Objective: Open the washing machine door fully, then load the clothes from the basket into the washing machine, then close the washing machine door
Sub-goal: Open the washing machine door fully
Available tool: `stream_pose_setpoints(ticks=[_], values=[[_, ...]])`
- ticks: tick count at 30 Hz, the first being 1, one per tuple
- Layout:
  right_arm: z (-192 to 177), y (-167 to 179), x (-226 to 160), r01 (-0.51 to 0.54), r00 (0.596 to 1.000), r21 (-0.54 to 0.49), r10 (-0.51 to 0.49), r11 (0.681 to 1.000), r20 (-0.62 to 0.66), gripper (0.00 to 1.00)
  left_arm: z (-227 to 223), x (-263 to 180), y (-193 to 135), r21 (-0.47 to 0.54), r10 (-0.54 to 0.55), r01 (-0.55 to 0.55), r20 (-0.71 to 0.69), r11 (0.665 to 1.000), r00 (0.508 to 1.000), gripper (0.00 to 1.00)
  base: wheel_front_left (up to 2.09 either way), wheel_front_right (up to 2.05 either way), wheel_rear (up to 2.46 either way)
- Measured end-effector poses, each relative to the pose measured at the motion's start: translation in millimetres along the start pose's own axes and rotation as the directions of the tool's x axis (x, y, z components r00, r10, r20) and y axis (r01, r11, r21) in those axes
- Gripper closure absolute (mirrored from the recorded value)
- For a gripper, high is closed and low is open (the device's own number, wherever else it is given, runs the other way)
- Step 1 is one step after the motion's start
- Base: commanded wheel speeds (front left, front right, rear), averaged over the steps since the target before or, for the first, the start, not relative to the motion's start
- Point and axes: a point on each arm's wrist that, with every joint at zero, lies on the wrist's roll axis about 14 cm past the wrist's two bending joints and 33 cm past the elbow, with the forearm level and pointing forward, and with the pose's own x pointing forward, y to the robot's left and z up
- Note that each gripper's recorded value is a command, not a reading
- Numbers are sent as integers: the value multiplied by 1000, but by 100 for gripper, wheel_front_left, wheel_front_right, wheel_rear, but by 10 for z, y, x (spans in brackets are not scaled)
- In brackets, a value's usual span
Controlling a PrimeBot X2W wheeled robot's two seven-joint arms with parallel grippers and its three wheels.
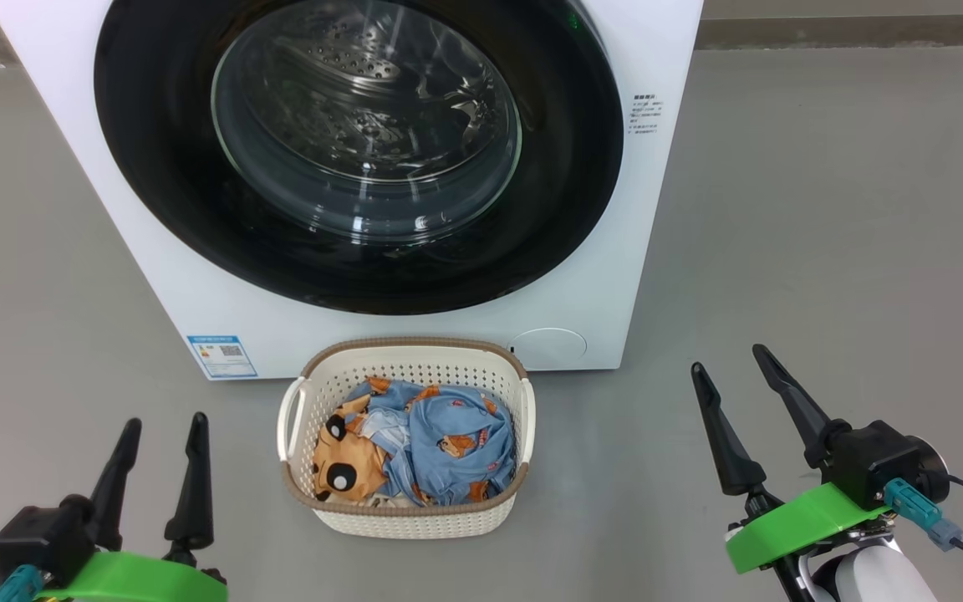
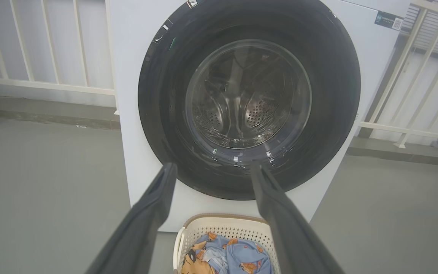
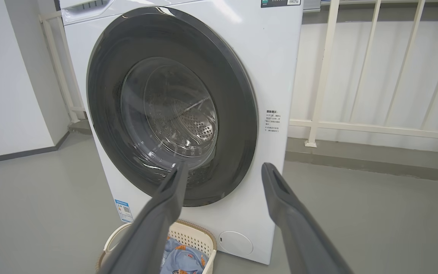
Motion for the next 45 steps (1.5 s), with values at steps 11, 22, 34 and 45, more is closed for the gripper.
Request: stream_pose_setpoints(ticks=[11, 22, 34, 45], values=[[3, -12, -3, 6, 1000, 12, -6, 1000, 1, 0, 6, -5, 1, 0, 1, -1, 2, 1000, 1000, 0, 0, 0, 0], [-27, -51, 7, 22, 1000, 35, -22, 999, -5, 0, -31, -23, 36, 0, 13, -13, -10, 1000, 1000, 0, 0, 0, 0], [-102, -57, 35, 25, 999, 41, -24, 999, -23, 0, -78, -27, 86, -5, 28, -28, -23, 1000, 999, 0, 0, 0, 0], [-4, -202, 358, 40, 999, 38, -41, 998, 23, 0, -131, 58, 222, -24, 76, -77, -27, 997, 997, 0, 0, 0, 0]])
